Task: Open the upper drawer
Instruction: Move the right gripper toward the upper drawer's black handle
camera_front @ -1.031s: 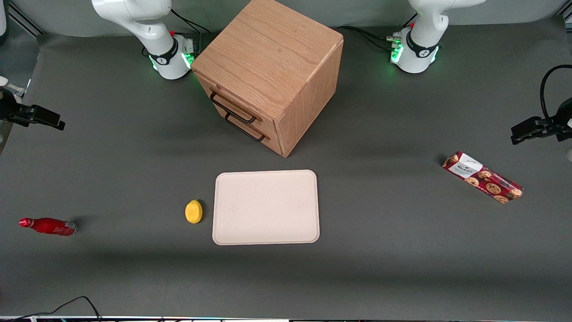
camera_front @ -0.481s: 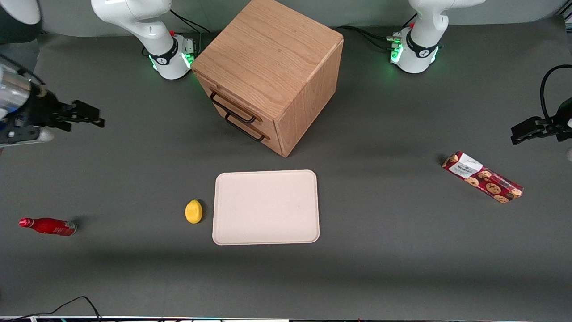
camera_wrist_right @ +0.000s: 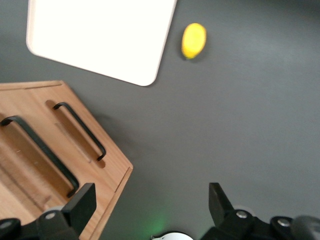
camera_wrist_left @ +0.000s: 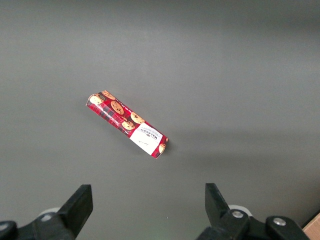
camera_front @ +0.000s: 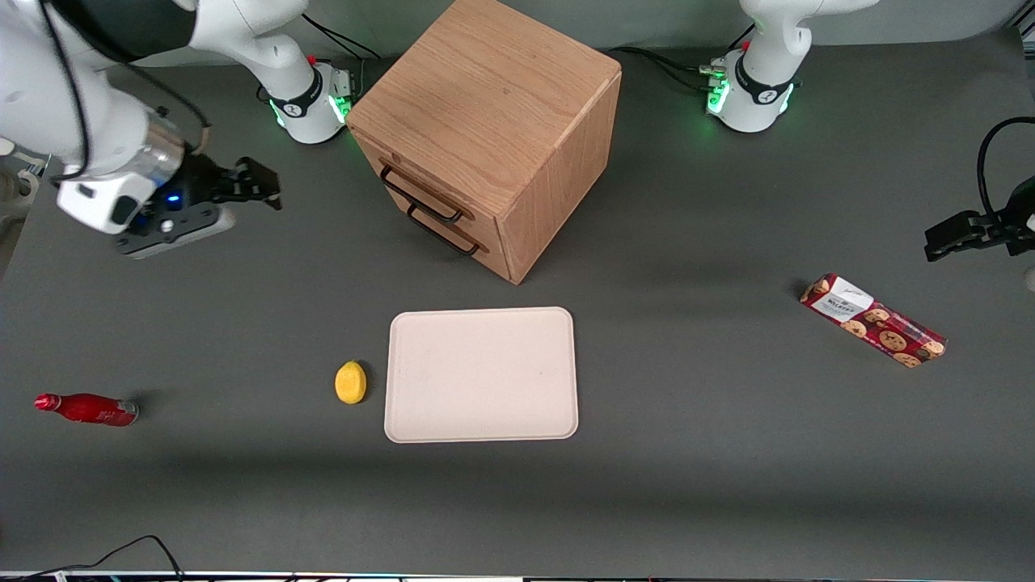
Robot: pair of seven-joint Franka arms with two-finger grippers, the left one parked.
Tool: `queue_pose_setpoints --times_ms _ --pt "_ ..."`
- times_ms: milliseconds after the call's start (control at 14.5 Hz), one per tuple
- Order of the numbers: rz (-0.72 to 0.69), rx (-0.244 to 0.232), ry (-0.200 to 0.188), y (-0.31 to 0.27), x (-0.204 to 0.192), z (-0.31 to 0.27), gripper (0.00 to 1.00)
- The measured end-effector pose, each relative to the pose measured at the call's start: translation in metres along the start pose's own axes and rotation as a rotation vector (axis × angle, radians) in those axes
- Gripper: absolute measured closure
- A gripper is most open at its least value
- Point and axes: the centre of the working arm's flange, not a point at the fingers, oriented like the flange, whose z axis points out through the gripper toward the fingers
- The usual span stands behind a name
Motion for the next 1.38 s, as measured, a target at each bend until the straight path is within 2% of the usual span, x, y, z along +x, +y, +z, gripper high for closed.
queue_pose_setpoints --times_ms 275,550,825,894,1031,1238,1375 --pt "-0.121 -0.017 -0.024 -0.067 0.005 0.015 0.0" --pt "-0.208 -0.039 -0.02 -0.12 0.018 0.04 0.0" --pt "-0.248 -0.053 -0.027 -0.142 0.029 0.062 0.0" --pt "-0.274 -0.044 -0.037 -0.144 0.032 0.069 0.0" --pt "-0.328 0.002 -0.061 -0.151 0.035 0.081 0.0" --pt "-0.38 0.031 -0.09 -0.154 0.037 0.097 0.0" --pt "-0.423 0.074 -0.109 -0.157 0.037 0.107 0.0"
